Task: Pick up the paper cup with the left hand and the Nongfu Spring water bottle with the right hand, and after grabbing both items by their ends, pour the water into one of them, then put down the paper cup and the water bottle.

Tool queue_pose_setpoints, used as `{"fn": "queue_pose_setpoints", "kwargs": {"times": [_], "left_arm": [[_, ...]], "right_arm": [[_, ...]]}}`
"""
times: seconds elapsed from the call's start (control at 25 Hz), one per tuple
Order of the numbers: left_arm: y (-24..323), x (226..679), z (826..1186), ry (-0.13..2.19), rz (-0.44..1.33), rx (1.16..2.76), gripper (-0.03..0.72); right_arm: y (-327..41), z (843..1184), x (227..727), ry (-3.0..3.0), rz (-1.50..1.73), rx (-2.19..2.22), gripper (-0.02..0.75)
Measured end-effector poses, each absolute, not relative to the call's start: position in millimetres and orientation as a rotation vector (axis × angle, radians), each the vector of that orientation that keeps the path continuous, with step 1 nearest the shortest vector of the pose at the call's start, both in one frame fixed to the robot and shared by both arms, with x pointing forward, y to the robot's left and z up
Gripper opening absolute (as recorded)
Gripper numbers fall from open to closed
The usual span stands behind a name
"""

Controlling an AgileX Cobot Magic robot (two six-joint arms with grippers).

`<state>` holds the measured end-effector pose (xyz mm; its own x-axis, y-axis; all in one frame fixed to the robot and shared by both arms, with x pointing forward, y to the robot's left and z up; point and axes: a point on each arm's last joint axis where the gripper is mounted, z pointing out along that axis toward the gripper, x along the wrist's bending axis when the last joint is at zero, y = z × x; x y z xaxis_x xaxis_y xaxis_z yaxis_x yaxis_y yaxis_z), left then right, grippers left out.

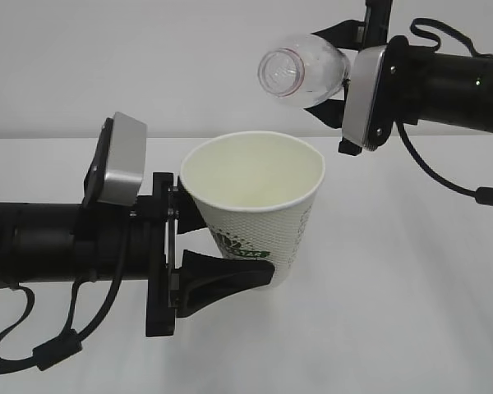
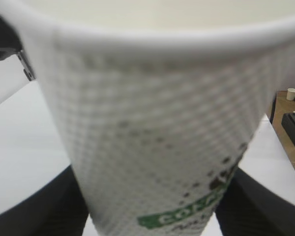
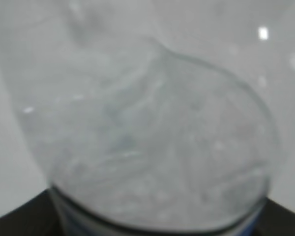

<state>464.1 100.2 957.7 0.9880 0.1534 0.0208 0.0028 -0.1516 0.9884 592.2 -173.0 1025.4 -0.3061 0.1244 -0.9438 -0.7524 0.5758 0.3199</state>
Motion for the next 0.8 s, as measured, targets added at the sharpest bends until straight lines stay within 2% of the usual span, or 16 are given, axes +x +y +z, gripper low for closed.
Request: {"fn": "queue_pose_setpoints", "kwargs": {"times": [0.44,0.8], "left_arm": [[100.3,465.2,958.3,0.132,0.138,1.712,0.529],[99.9,464.9,961.5,0.131,0.131,1.677,0.529]], "right_arm": [[-172.4,1027.8,592.5,1.627,0.927,-0.573,0.449],[-171.9,1049.1,591.2,1.556,0.914,-0.602,0.449]]}}
